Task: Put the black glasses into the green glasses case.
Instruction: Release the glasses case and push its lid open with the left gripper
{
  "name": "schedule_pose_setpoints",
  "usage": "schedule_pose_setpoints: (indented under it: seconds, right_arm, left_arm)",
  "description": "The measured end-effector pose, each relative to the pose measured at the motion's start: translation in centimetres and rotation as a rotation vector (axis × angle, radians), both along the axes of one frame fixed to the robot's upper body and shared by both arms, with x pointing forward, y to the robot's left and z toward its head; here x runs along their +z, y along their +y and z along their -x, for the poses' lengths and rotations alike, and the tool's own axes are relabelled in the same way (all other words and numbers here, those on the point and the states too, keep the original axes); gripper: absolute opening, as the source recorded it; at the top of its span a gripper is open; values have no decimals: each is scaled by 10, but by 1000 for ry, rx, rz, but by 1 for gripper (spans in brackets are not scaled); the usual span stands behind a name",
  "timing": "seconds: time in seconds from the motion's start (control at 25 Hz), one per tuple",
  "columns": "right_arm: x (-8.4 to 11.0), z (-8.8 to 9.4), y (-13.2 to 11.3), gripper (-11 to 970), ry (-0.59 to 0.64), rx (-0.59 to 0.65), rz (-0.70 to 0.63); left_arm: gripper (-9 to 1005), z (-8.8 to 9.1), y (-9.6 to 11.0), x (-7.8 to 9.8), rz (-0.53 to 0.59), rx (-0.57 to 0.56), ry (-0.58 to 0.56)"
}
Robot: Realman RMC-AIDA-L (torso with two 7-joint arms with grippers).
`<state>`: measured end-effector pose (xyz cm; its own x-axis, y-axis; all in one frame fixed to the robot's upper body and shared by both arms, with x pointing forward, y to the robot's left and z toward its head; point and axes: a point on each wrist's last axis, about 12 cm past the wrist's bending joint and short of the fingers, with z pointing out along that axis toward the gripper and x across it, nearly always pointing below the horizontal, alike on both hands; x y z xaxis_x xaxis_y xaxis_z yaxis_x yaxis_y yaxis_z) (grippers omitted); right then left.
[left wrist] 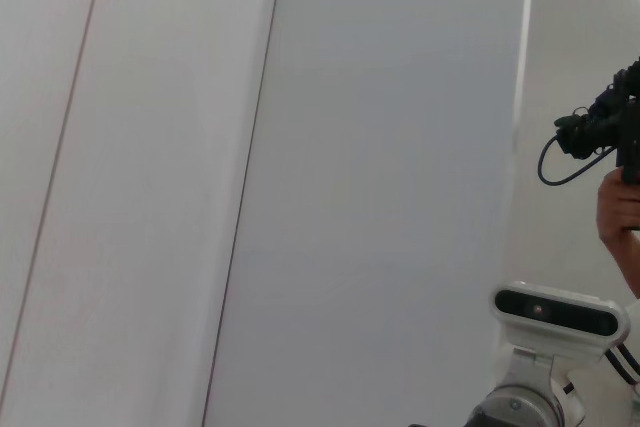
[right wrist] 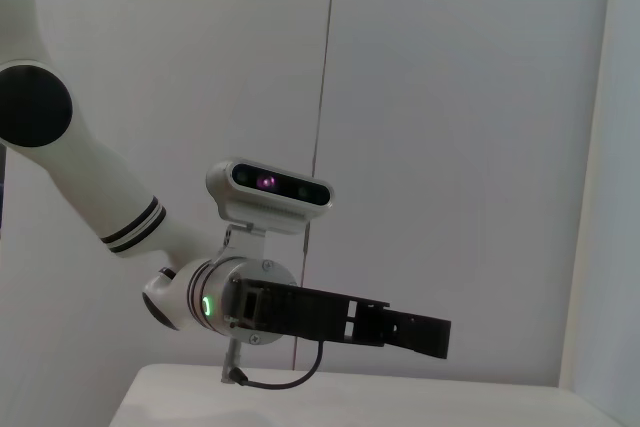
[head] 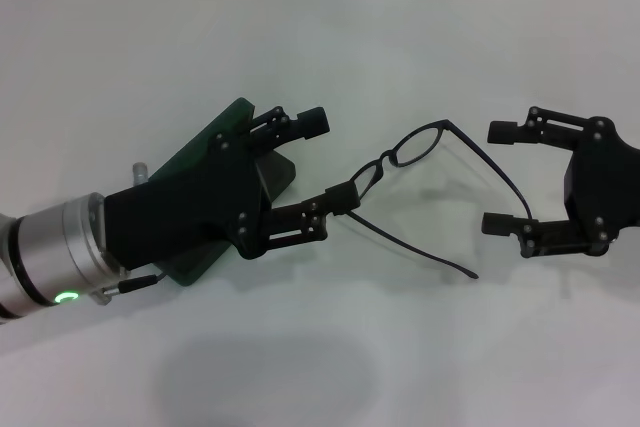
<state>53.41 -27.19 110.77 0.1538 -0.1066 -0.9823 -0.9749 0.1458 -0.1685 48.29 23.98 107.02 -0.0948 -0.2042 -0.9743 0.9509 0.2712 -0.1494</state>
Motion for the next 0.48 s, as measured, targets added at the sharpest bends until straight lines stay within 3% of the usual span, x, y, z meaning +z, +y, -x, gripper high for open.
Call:
schedule_pose_setpoints:
  seconds: [0.48]
  right_arm:
    - [-2,1,-4,854,-11,-19,12]
  left_arm:
    - [852,-3,-2,1,-11,6,-18]
